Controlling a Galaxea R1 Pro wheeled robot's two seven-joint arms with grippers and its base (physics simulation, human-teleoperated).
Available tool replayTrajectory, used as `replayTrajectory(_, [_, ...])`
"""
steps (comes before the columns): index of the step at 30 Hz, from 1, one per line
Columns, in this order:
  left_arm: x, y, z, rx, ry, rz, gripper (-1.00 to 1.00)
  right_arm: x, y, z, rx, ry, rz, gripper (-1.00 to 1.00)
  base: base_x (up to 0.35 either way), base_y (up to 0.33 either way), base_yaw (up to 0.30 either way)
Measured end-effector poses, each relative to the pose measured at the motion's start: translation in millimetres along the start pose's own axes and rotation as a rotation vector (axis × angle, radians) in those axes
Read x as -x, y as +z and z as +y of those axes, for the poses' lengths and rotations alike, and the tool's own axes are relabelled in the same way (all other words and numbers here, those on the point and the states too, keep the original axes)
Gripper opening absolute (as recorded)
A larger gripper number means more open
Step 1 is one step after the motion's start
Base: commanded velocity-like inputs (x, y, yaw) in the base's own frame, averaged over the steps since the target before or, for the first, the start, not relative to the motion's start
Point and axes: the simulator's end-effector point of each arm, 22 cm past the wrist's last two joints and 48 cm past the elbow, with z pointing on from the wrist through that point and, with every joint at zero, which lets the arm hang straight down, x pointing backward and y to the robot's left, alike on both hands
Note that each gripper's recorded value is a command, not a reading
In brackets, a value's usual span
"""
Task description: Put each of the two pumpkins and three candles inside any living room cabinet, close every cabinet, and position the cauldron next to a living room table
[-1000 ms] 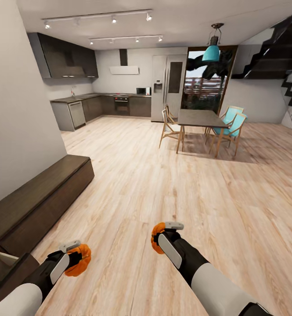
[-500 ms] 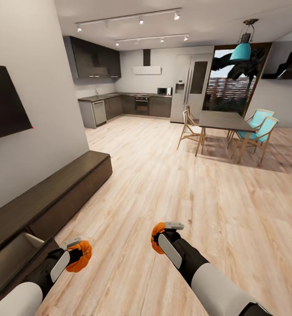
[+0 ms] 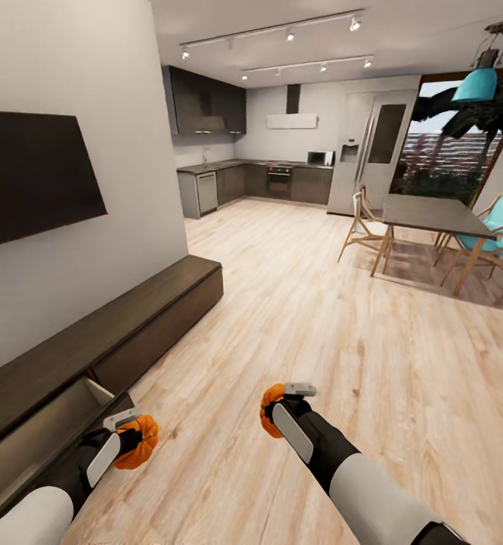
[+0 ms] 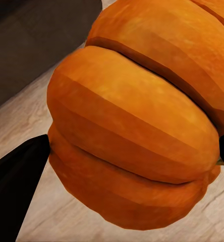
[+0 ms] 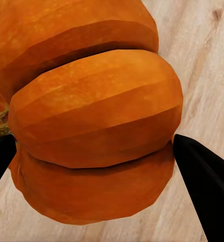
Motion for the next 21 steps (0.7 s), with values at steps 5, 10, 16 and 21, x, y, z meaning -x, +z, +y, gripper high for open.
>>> replayTrajectory(5, [-0.5, 0.0, 0.3, 0.002, 0.002, 0.002, -1.00, -0.2, 0.0, 0.4, 0.001, 0.001, 0.000, -1.00, 0.023, -0.036, 0.292])
replayTrajectory(10, [-1.0, -0.2, -0.5, 0.003, 0.003, 0.003, -1.00, 0.4, -0.2, 0.1, 0.000, -0.001, -0.002, -1.00, 0.097, -0.180, 0.292])
replayTrajectory(16, [-1.9, -0.5, -3.3, 0.001, 0.006, 0.003, -1.00, 0.2, -0.3, 0.5, 0.000, -0.001, -0.002, -1.00, 0.116, -0.202, 0.292])
replayTrajectory(21, [-2.1, -0.5, -4.0, 0.000, 0.005, 0.003, -1.00, -0.2, -1.0, 3.1, 0.004, 0.000, -0.001, -1.00, 0.029, -0.051, 0.292])
